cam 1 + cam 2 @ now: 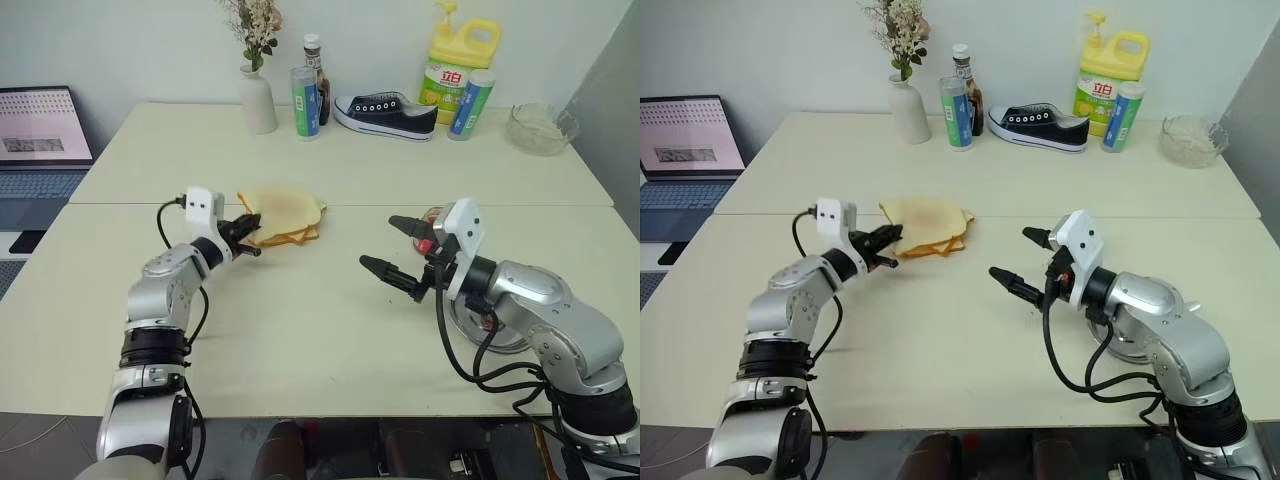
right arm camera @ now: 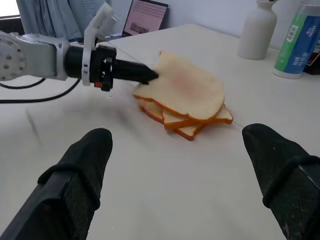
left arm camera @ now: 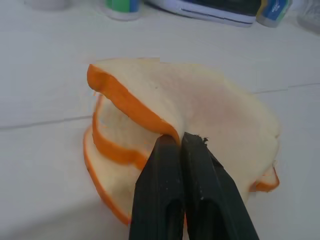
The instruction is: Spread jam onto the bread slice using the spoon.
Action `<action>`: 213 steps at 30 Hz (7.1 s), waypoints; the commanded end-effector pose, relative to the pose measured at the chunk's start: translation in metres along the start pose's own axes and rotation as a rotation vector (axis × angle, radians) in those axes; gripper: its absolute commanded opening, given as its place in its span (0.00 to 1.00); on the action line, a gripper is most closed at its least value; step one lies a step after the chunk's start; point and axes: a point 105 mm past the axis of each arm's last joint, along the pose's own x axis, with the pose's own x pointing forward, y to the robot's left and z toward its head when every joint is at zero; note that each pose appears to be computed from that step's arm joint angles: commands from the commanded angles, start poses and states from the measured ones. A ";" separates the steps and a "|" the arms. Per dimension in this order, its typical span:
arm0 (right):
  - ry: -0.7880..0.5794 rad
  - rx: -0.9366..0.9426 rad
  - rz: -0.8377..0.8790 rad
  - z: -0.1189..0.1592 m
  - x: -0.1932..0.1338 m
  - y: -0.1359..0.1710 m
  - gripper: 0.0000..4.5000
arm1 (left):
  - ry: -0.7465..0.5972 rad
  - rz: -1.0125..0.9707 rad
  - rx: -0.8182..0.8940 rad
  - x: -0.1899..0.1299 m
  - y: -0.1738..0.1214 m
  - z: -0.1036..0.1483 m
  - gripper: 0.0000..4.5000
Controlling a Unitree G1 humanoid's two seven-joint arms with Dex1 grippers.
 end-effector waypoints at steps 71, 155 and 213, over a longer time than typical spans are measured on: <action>0.142 0.200 0.021 -0.006 -0.067 0.034 1.00 | 0.358 -0.602 0.049 -0.004 -0.155 -0.096 0.36; -0.357 0.552 -0.531 0.037 -0.111 -0.117 0.00 | -0.022 -0.834 0.241 -0.025 -0.162 0.010 1.00; -0.169 0.276 -0.567 -0.003 -0.031 -0.134 0.00 | -0.081 -0.751 0.234 -0.017 -0.167 0.018 1.00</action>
